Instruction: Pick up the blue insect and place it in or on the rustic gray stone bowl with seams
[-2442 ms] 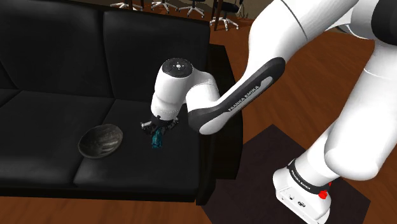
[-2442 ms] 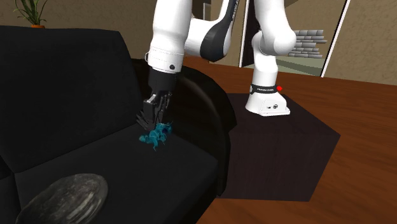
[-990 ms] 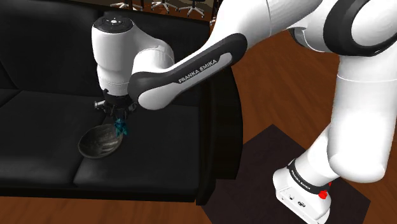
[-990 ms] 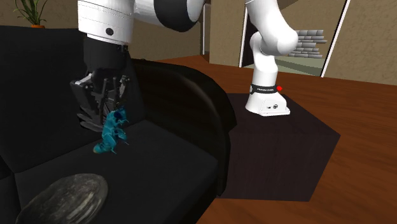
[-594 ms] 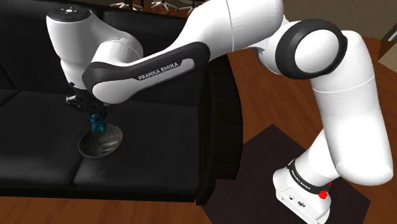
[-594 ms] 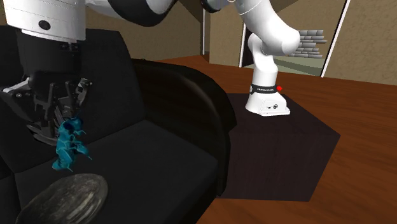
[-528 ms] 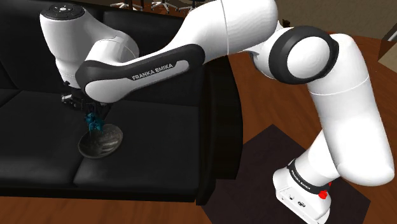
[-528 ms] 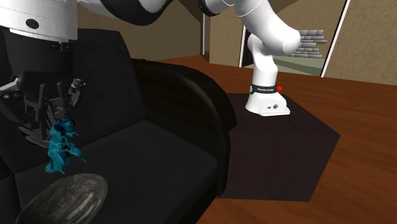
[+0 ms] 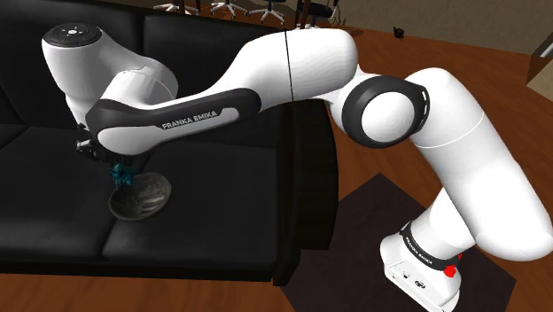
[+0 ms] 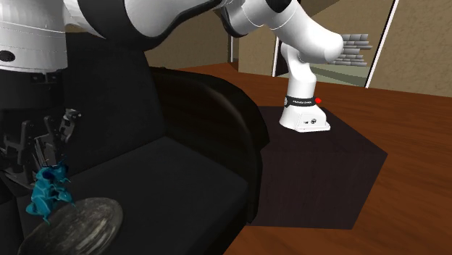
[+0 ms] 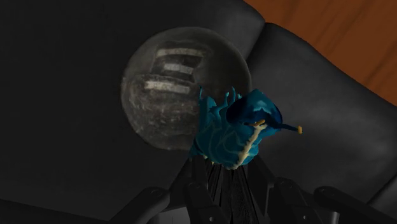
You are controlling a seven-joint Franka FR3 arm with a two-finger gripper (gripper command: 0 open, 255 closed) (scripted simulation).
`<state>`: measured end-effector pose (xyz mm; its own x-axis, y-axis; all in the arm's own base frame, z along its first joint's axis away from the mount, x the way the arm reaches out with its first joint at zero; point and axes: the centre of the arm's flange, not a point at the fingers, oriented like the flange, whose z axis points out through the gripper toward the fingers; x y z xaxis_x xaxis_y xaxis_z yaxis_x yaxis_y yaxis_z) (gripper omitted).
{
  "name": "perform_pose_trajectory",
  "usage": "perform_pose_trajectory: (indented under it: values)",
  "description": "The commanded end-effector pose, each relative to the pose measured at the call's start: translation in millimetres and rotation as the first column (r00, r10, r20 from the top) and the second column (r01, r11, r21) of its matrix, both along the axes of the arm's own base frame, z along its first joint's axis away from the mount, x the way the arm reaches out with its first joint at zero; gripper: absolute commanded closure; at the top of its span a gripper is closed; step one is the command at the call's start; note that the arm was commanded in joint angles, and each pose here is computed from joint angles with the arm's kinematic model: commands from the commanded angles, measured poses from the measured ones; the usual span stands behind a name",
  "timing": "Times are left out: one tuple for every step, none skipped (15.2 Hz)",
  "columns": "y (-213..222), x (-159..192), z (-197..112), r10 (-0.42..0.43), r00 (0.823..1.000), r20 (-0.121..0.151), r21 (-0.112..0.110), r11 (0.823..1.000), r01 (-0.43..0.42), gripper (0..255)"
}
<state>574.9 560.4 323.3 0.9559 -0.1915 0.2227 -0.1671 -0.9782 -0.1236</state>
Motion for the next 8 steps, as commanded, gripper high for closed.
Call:
perform_pose_trajectory:
  values:
    - [-1, -1, -10, 0.000, 1.000, 0.001, 0.001, 1.000, 0.000, 255]
    - [-1, -1, -15, 0.000, 1.000, 0.001, 0.001, 1.000, 0.000, 255]
    - [-1, -1, -20, 0.000, 1.000, 0.001, 0.001, 1.000, 0.000, 255]
    - [-1, -1, -26, 0.000, 1.000, 0.001, 0.001, 1.000, 0.000, 255]
    - [-1, -1, -31, 0.000, 1.000, 0.001, 0.001, 1.000, 0.000, 255]
    - [-1, -1, -36, 0.000, 1.000, 0.001, 0.001, 1.000, 0.000, 255]
    - [-1, -1, -41, 0.000, 1.000, 0.001, 0.001, 1.000, 0.000, 255]
    - [-1, -1, -47, 0.000, 1.000, 0.001, 0.001, 1.000, 0.000, 255]
